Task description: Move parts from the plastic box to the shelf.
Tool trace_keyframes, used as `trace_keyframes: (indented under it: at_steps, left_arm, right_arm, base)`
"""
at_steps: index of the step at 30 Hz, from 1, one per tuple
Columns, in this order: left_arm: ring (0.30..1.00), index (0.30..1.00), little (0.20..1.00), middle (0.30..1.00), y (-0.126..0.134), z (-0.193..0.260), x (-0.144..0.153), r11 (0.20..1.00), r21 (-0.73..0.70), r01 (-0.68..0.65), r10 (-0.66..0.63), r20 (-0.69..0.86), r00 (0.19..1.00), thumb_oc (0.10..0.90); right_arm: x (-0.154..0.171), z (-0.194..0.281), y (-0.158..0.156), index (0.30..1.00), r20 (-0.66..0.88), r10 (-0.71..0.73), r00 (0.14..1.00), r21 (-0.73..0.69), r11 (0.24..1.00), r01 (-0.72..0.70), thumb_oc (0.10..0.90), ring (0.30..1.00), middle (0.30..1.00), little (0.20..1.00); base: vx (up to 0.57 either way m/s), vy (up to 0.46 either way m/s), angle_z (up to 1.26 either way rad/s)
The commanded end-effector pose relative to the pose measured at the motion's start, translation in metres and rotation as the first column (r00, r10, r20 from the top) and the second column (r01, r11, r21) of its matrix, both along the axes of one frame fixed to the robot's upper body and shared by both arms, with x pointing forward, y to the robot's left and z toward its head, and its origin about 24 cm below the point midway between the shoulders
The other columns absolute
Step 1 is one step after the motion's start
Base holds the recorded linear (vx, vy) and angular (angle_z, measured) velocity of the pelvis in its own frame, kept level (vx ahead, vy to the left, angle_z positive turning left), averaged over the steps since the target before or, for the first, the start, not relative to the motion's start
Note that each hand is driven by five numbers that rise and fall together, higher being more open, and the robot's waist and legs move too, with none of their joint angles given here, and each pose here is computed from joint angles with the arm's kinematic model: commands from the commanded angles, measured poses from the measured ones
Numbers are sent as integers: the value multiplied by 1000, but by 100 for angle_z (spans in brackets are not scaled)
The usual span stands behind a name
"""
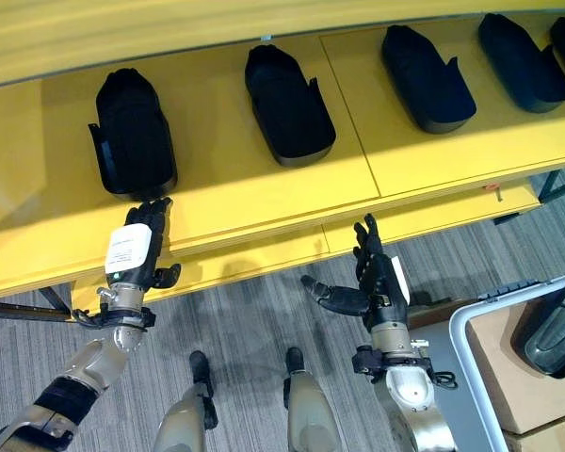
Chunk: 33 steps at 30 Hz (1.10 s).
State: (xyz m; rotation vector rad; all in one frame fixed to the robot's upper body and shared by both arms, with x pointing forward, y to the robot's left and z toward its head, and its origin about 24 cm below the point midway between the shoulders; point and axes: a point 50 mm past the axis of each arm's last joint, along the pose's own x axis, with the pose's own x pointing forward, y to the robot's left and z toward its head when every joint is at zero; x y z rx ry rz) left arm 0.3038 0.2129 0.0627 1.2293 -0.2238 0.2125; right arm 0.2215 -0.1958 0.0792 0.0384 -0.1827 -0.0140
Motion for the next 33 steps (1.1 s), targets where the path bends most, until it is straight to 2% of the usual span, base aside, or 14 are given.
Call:
trace_keyframes:
  at_steps: [1, 10, 16, 27, 32, 33]
  left_arm:
    - [1000, 1000, 1000, 1000, 2, 8, 10, 998, 61, 30, -30, -2, 1000, 900]
    - [1000, 1000, 1000, 1000, -4, 1, 7, 997, 45, 60, -59, -32, 998, 900]
    - [1000, 1000, 1000, 1000, -3, -6, -15, 994, -32, 106, -108, -66, 992, 900]
    - [1000, 1000, 1000, 1000, 25, -3, -73, 956, -279, 93, -117, -73, 990, 900]
    - [1000, 1000, 1000, 1000, 31, 0, -87, 909, -411, 69, -98, -49, 994, 900]
    - [1000, 1000, 1000, 1000, 33, -1, -91, 877, -477, 49, -80, -44, 996, 900]
  right_arm:
    - [-2, 55, 1, 1000, 313, 24, 949, -23, 1000, -18, 900, 1000, 1000, 1000]
    - [-2, 55, 1, 1000, 311, 23, 950, -27, 1000, -15, 900, 1000, 1000, 1000]
    - [1, 56, 0, 1000, 314, 11, 949, -28, 1000, -2, 900, 1000, 1000, 1000]
    - [-1, 60, -7, 1000, 320, -15, 947, -48, 998, 32, 900, 1000, 1000, 1000]
    - [0, 58, -8, 1000, 306, -10, 952, -57, 998, 29, 900, 1000, 1000, 1000]
    - [2, 58, -6, 1000, 304, 3, 953, -55, 998, 14, 900, 1000, 1000, 1000]
  base:
    - [0, 0, 0]
    - [0, 0, 0]
    - [0, 0, 0]
    - [6, -15, 1]
    - [-9, -59, -4]
    - [-20, -87, -11]
